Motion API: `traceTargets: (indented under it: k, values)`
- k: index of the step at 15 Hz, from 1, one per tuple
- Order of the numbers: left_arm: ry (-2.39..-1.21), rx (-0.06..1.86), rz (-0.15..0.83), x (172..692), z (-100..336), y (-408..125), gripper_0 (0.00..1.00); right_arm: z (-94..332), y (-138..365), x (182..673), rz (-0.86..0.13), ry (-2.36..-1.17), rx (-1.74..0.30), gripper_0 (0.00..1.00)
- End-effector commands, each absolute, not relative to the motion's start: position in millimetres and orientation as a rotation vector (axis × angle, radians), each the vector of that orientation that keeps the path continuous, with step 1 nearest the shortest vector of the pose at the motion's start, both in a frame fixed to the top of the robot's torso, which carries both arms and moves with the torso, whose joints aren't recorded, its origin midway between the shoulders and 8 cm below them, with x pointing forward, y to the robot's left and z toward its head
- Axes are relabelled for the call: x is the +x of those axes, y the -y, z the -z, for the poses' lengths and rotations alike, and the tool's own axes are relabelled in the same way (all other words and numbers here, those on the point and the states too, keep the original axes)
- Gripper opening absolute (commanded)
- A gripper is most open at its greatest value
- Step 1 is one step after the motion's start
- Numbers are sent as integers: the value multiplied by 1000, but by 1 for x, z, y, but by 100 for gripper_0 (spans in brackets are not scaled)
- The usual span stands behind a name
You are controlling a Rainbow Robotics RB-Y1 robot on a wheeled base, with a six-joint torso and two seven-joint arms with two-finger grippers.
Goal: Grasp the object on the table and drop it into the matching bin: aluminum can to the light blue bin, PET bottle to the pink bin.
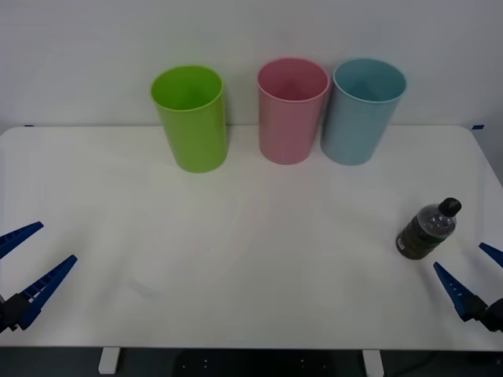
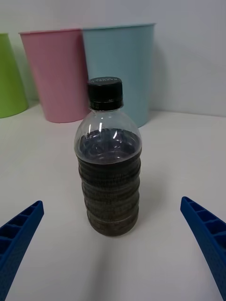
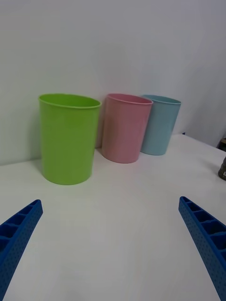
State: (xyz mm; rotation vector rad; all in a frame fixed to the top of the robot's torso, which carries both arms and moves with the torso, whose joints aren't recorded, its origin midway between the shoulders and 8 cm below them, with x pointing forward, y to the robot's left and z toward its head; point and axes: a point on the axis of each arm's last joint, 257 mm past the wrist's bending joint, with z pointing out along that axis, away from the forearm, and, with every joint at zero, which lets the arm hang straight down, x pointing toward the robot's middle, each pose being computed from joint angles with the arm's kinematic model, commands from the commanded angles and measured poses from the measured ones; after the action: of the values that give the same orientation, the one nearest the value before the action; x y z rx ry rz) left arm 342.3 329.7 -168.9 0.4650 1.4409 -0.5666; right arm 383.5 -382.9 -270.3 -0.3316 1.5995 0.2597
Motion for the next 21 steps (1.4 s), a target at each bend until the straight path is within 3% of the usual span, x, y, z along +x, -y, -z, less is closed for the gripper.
traceTargets:
  k: [1,21]
  values:
    - [-1441,465,567,342,169,-330,100,278,379,398,-258,-1603,-332,100]
    - [-1441,465,567,342,169,-330,100,290,349,471,-249,-1579,-333,100]
